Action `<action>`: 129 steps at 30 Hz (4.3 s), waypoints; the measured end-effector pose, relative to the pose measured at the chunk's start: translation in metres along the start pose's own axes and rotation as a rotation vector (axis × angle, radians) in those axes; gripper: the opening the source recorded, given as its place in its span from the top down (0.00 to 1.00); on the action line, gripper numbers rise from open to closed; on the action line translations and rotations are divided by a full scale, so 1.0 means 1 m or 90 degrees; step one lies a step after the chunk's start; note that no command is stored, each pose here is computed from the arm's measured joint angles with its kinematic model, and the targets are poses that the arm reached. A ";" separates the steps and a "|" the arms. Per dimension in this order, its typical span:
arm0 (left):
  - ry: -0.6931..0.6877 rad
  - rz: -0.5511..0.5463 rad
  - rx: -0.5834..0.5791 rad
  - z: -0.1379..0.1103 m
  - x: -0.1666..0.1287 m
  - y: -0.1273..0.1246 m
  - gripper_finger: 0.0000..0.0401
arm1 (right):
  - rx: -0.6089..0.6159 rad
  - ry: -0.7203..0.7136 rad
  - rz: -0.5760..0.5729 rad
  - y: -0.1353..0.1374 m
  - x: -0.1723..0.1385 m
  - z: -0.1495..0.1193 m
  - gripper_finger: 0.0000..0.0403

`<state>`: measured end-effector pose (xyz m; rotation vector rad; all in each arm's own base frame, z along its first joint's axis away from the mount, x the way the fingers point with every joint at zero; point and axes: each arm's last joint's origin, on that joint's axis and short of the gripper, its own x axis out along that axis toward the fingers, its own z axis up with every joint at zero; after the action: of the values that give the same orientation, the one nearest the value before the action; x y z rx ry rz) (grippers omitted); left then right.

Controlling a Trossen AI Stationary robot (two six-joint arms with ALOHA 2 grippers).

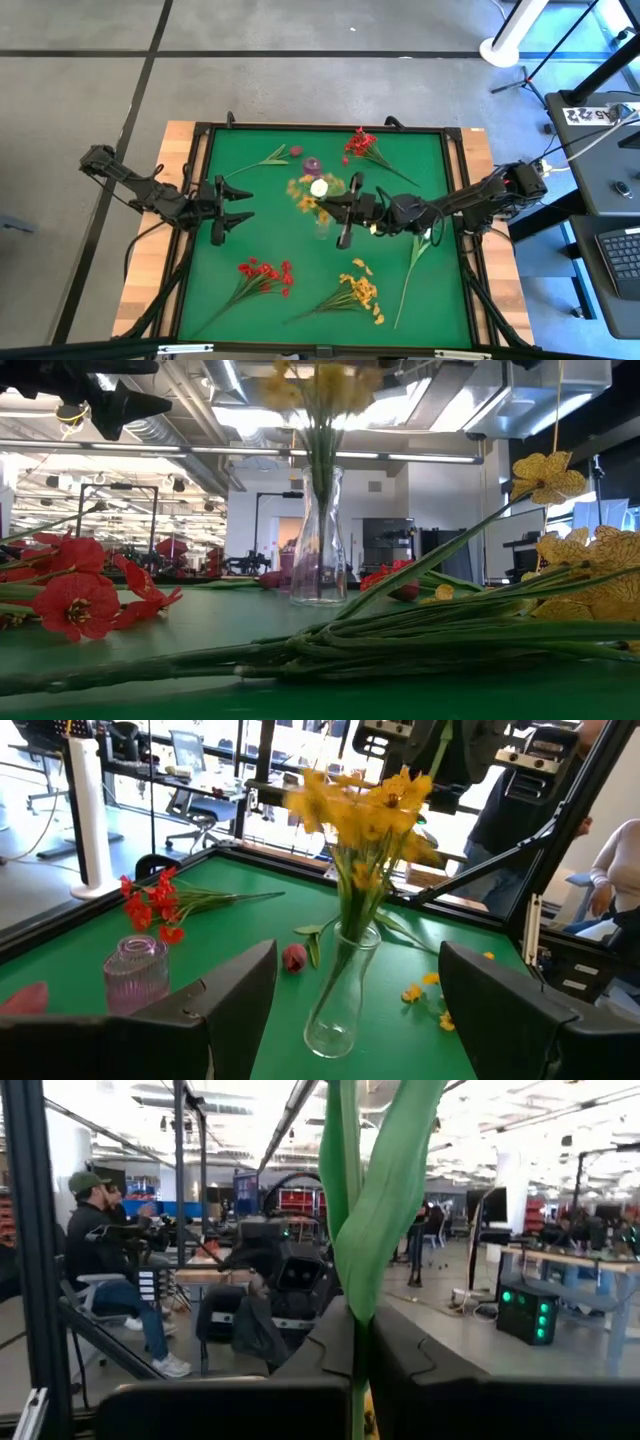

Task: Sort flowers into vase by color
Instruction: Put the left white flower into the transparent vase, then put the bottom dark red flower into the purple vase

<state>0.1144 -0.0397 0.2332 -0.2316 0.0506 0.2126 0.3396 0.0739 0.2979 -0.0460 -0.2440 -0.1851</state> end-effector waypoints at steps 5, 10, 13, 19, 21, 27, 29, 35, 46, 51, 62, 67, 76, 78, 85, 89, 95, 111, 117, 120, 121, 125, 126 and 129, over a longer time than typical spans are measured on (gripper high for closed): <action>0.000 0.000 0.000 0.000 0.000 0.000 0.32 | 0.003 0.046 -0.006 0.001 0.000 -0.008 0.97; 0.000 0.000 -0.001 0.000 0.000 0.000 0.32 | 0.003 0.068 -0.003 0.001 -0.001 -0.012 0.96; 0.000 0.000 -0.001 0.000 0.000 0.000 0.32 | -0.001 0.088 -0.006 0.001 -0.001 -0.015 0.95; 0.001 0.000 -0.001 0.000 0.000 0.000 0.32 | 0.003 0.105 -0.017 0.003 -0.003 -0.016 0.87; 0.004 0.001 0.001 -0.001 0.000 0.000 0.32 | -0.003 0.113 -0.032 0.005 -0.005 -0.015 0.82; 0.019 0.006 -0.001 -0.004 0.000 0.001 0.32 | -0.019 0.141 -0.065 0.011 -0.017 -0.004 0.65; 0.021 0.006 -0.005 -0.004 0.000 0.001 0.32 | -0.022 0.146 -0.070 0.013 -0.023 0.003 0.59; 0.021 0.007 -0.011 -0.004 0.000 0.001 0.32 | -0.016 0.149 -0.076 0.018 -0.040 0.026 0.47; 0.020 0.006 -0.016 -0.004 0.000 0.001 0.32 | 0.015 0.223 -0.067 0.016 -0.086 0.058 0.38; 0.020 0.006 -0.019 -0.004 0.000 0.001 0.32 | 0.072 0.265 -0.054 0.010 -0.108 0.068 0.38; 0.020 0.006 -0.032 -0.004 0.000 0.001 0.32 | 0.387 0.727 -0.165 0.005 -0.165 0.023 0.38; 0.020 0.006 -0.034 -0.004 0.000 0.001 0.32 | 0.476 0.909 -0.309 0.018 -0.184 0.005 0.38; 0.019 0.006 -0.047 -0.004 0.000 0.001 0.32 | 0.455 1.008 -0.547 0.040 -0.204 -0.037 0.38; 0.019 0.007 -0.047 -0.004 0.000 0.001 0.32 | 0.463 1.017 -0.554 0.042 -0.207 -0.051 0.38; 0.019 0.006 -0.050 -0.004 0.000 0.001 0.32 | 0.530 1.023 -0.522 0.036 -0.217 -0.083 0.38; 0.019 0.007 -0.050 -0.004 0.000 0.001 0.32 | 0.553 1.020 -0.495 0.034 -0.216 -0.075 0.38; 0.019 0.007 -0.062 -0.004 0.000 0.001 0.32 | 0.572 0.939 -0.400 0.026 -0.207 -0.045 0.38; 0.014 0.013 -0.064 -0.003 0.000 0.001 0.32 | 0.143 0.901 -0.280 -0.071 -0.126 -0.061 0.38; 0.014 0.013 -0.064 -0.003 0.000 0.001 0.32 | 0.134 0.965 -0.197 -0.100 -0.107 -0.087 0.38; 0.018 0.008 -0.063 -0.003 0.000 0.001 0.32 | 0.105 0.996 -0.168 -0.106 -0.104 -0.099 0.38; 0.019 0.006 -0.063 -0.004 0.000 0.001 0.32 | 0.096 1.004 -0.162 -0.107 -0.103 -0.103 0.38; 0.019 0.006 -0.063 -0.004 0.000 0.001 0.32 | 0.066 1.048 -0.140 -0.106 -0.102 -0.119 0.38; 0.019 0.006 -0.063 -0.004 0.000 0.001 0.32 | 0.062 1.059 -0.136 -0.106 -0.102 -0.123 0.38; 0.020 0.006 -0.063 -0.004 0.000 0.001 0.32 | 0.057 1.089 -0.132 -0.105 -0.102 -0.134 0.40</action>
<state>0.1140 -0.0395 0.2295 -0.3327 0.0717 0.2205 0.2543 -0.0199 0.1453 0.2308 1.4529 -0.3579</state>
